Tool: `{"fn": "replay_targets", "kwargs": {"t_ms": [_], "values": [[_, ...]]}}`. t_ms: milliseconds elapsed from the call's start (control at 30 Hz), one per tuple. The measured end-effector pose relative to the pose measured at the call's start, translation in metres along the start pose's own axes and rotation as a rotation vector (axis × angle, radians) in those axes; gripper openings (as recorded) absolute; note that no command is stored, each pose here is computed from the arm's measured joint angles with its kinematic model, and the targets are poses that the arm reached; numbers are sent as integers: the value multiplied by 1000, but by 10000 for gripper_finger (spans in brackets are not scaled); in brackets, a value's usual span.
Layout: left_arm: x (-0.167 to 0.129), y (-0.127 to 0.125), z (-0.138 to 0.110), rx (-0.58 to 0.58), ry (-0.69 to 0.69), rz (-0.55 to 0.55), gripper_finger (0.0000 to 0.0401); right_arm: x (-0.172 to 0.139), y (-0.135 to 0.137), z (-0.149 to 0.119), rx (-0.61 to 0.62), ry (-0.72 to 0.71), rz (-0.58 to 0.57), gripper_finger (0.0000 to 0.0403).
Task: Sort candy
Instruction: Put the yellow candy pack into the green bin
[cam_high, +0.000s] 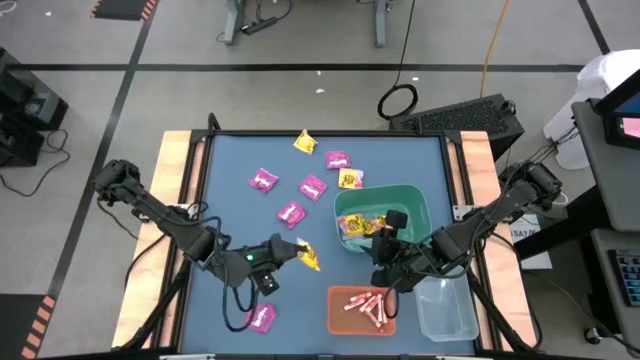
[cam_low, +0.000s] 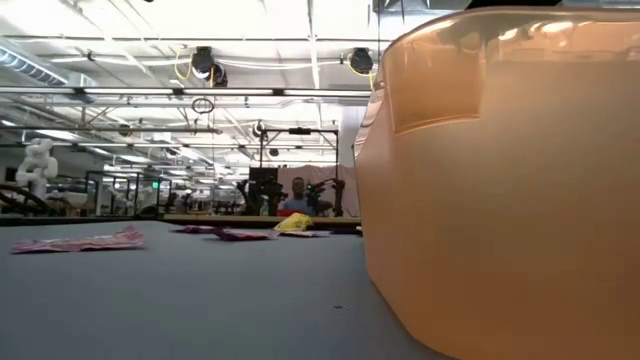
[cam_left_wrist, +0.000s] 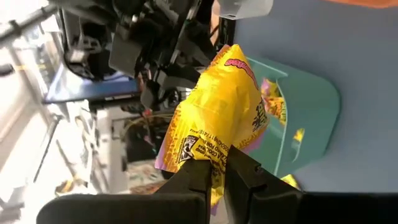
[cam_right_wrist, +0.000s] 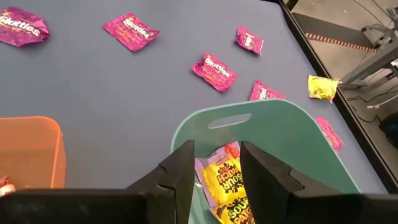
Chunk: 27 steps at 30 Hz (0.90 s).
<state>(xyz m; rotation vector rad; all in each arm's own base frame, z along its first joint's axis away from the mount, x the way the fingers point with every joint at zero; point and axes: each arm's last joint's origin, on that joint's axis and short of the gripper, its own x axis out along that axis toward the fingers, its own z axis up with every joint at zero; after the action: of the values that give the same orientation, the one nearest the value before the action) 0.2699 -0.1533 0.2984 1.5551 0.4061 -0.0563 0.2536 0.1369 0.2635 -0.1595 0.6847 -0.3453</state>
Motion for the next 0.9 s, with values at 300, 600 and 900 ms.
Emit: {"fn": "replay_targets", "kwargs": {"t_ms": [300, 600, 900], "values": [[0, 2, 0, 18, -4, 13, 24, 0, 0, 0, 11, -2, -1, 118], [1, 8, 1, -432, -25, 59, 24, 0, 1, 1, 43, -13, 4, 118], [-1, 23, 0, -1242, -75, 197, 24, 0, 1, 4, 92, -47, -31, 118]]}}
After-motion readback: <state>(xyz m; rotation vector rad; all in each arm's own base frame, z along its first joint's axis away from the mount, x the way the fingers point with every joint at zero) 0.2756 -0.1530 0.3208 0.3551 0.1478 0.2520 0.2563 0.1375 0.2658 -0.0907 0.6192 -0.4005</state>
